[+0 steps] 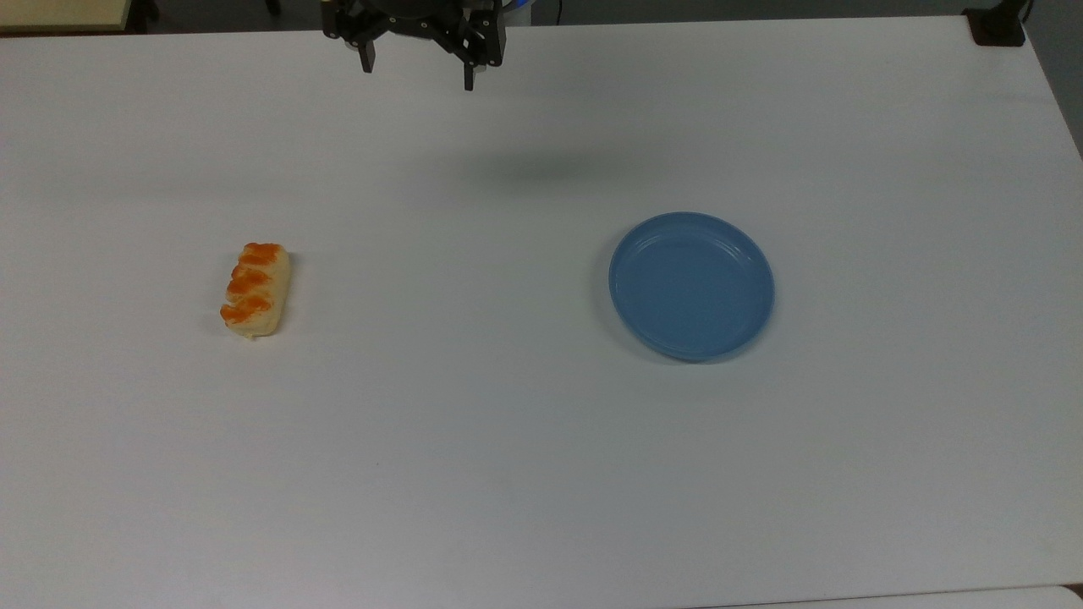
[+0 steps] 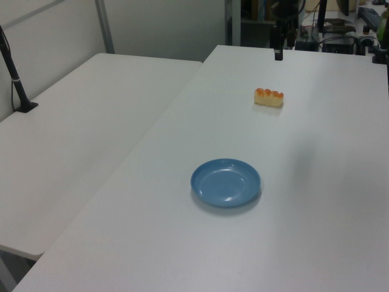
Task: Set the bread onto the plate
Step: 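Move the open gripper from rest toward the bread roll, then lower the gripper over the orange-topped bread roll and close on it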
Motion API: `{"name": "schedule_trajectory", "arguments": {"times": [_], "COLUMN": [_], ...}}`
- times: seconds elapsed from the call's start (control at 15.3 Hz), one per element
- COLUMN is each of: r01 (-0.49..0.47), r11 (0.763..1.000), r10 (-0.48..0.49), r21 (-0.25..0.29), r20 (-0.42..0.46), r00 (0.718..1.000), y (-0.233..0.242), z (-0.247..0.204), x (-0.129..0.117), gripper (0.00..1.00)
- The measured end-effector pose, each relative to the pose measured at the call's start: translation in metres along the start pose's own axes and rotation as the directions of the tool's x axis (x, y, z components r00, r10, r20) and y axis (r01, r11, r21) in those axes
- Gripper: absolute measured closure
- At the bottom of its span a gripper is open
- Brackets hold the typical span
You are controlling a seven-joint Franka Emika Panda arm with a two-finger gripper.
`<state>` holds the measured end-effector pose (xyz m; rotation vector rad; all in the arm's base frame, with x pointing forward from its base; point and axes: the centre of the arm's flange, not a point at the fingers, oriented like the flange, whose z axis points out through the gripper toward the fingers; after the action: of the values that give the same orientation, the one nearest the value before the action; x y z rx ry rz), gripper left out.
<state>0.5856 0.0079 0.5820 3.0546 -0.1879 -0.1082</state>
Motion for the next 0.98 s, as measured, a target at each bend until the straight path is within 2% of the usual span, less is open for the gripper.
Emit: {"name": "schedule_trajectory", "arguments": {"times": [0.72, 0.85, 0.98], "r01": [-0.007, -0.019, -0.044], "r11": [1.000, 1.000, 0.999], "r10": [0.007, 0.019, 0.045], "r21": [0.002, 0.006, 0.012], "r20": [-0.007, -0.031, -0.086], "r00": [1.000, 0.999, 0.995], "y": [0.004, 0.011, 0.039], "z": [0.000, -0.001, 0.006], "x": [0.001, 0.006, 0.021], "gripper": [0.00, 0.00, 0.00]}}
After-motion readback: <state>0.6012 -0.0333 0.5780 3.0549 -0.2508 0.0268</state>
